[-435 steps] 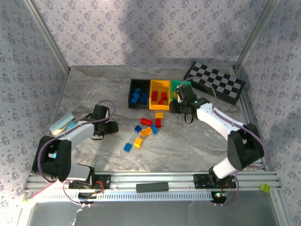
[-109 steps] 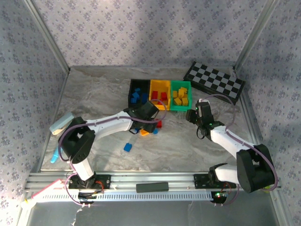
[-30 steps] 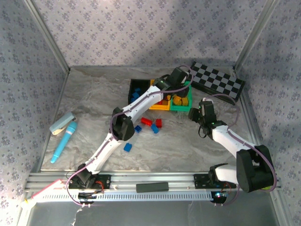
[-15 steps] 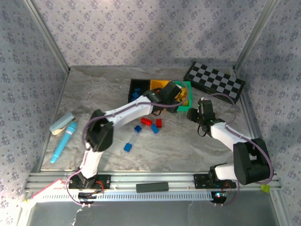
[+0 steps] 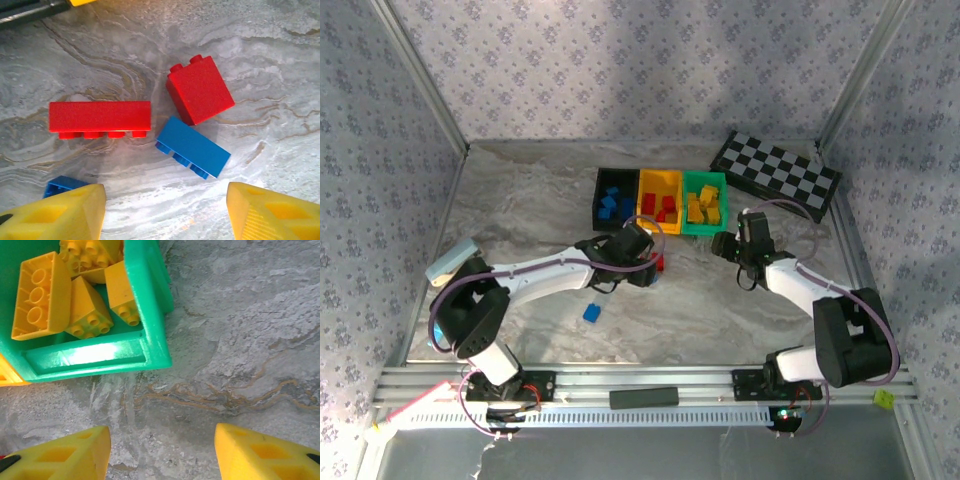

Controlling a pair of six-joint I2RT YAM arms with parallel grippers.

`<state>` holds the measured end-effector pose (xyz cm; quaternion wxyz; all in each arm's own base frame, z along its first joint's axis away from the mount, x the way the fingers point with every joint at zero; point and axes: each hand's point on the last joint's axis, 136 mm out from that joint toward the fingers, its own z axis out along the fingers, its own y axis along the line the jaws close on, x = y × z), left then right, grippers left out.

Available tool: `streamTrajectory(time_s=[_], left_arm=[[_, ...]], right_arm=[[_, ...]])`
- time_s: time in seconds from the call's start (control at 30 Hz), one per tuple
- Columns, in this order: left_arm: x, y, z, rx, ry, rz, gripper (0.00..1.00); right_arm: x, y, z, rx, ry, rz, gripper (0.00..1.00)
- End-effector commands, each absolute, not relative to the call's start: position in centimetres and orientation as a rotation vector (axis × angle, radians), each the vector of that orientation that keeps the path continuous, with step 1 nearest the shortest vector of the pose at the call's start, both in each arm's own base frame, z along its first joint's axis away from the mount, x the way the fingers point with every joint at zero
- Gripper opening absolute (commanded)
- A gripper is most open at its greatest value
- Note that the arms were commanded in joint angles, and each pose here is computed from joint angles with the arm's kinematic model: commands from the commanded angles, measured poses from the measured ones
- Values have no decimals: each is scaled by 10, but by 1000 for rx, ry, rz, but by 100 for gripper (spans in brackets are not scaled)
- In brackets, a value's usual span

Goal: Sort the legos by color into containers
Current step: Pick up the lego from the center of the table.

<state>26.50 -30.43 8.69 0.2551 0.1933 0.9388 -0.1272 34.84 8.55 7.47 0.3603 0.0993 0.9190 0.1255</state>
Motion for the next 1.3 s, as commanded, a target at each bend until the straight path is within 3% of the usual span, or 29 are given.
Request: streamTrajectory(time_s=[0.0, 1.27], left_arm=[[263, -325, 106, 494, 2533, -490, 65], [260, -338, 56, 518, 2790, -76, 63]], right_arm=[[355, 91, 83, 255, 2354, 345, 59], [349, 89, 89, 240, 2343, 319, 59]])
